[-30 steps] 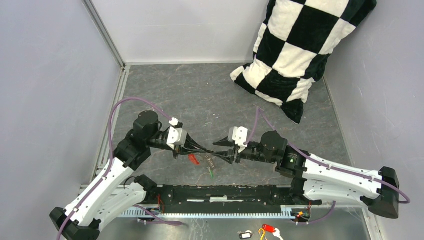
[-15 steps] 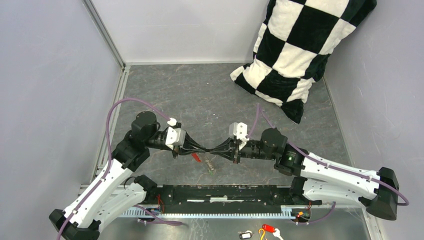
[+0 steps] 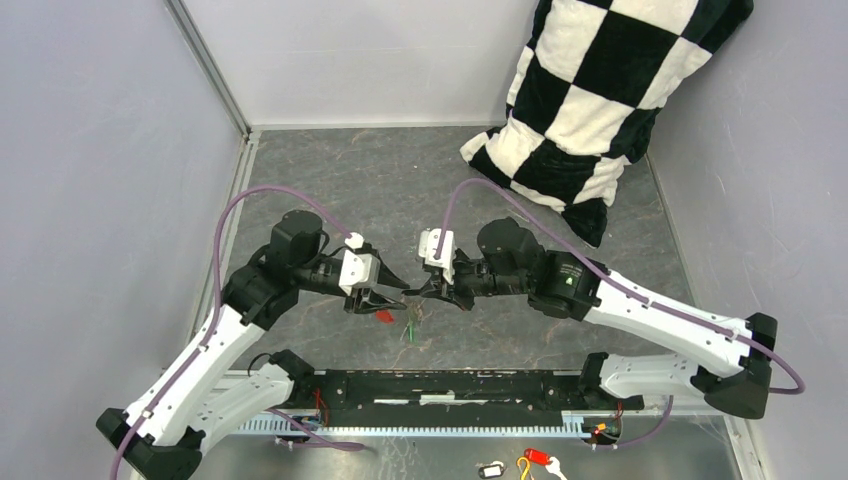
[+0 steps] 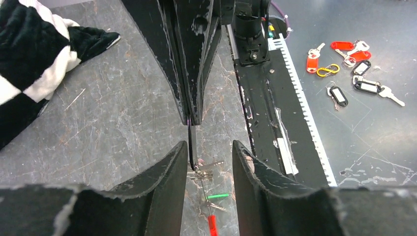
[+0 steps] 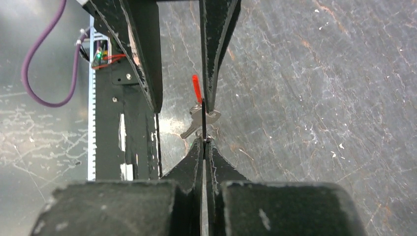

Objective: Put the keys on the keyring

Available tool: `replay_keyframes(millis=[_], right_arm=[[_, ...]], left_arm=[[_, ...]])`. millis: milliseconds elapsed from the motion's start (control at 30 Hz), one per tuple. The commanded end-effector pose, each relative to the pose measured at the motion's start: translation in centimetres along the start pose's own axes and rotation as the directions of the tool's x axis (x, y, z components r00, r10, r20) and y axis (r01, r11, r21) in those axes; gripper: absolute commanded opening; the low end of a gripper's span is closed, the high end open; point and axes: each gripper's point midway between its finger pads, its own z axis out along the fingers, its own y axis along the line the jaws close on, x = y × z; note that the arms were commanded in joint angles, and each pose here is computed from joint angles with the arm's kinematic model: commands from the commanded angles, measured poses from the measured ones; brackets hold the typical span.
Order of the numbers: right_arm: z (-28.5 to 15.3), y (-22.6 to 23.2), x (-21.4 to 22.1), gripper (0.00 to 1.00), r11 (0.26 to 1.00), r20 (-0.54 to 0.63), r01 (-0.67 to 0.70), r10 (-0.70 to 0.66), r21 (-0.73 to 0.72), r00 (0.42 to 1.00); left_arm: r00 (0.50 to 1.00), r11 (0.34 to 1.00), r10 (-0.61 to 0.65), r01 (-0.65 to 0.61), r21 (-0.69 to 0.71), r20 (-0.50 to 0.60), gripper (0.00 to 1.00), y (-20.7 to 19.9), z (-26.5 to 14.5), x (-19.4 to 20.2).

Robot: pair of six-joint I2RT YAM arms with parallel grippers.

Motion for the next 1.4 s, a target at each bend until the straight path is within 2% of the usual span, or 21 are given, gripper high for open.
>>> replay_keyframes(millis=[0,200,400,567,700,867,1000,1100,1200,1300,1367], right_arm=[[-0.7,-0.2,-1.1,0.00,0.998,-0.038,0.053,-0.054,-0.016,0.998],[-0.6,-0.1,-2.6,0.00,0.998,-0.042,0.060,-0.061,-0.035,0.997],[-0.2,0.3,-3.0,0.00,0.996,-0.054,0.068,-0.072,-0.065,0.996],[0.2,0.7,-3.4,0.00,0.993,-0.062,0.074,-0.080,-0.089,0.995],[0.6,0.9,-3.7,0.00,0.992,-0.073,0.076,-0.083,-0.102,0.994],[0.8,0.9,-4.2,0.00,0.991,-0.070,0.082,-0.090,-0.103,0.993],[0.7,0.7,-5.4,0.02,0.992,-0.034,0.090,-0.094,-0.087,0.995],[0.1,-0.4,-6.3,0.16,0.995,0.011,0.101,-0.101,-0.012,0.995],[-1.4,-2.3,-6.7,0.38,0.988,0.075,0.086,-0.097,0.130,0.992],[-4.1,-4.4,-7.4,0.49,0.956,0.179,0.042,-0.097,0.290,0.979],[-5.7,-5.2,-7.3,0.52,0.934,0.240,0.005,-0.097,0.358,0.966]], left_arm=[[0.998,0.998,0.069,-0.069,0.001,0.010,0.43,0.2,-0.3,-1.4],[0.999,0.999,0.043,-0.043,0.024,0.005,0.38,0.2,0.1,-0.8],[0.999,0.999,0.033,-0.033,0.030,-0.004,0.39,0.5,0.3,-0.5],[0.999,0.999,0.037,-0.037,0.026,-0.004,0.35,0.8,0.4,-0.5],[0.999,0.999,0.030,-0.029,0.024,-0.015,0.28,0.9,0.6,-0.1],[0.999,0.999,0.040,-0.039,0.029,-0.028,0.14,0.7,0.7,0.4],[0.998,0.999,0.047,-0.046,0.030,-0.035,0.03,0.8,0.7,0.5],[1.000,1.000,0.026,-0.026,-0.012,-0.012,0.02,1.7,0.7,-0.6],[0.998,0.992,0.023,-0.014,-0.128,0.066,0.02,3.4,0.4,-3.0],[0.983,0.956,0.028,0.027,-0.291,0.182,0.02,5.4,-0.8,-5.7],[0.970,0.926,0.022,0.072,-0.370,0.243,0.02,6.4,-1.6,-7.0]])
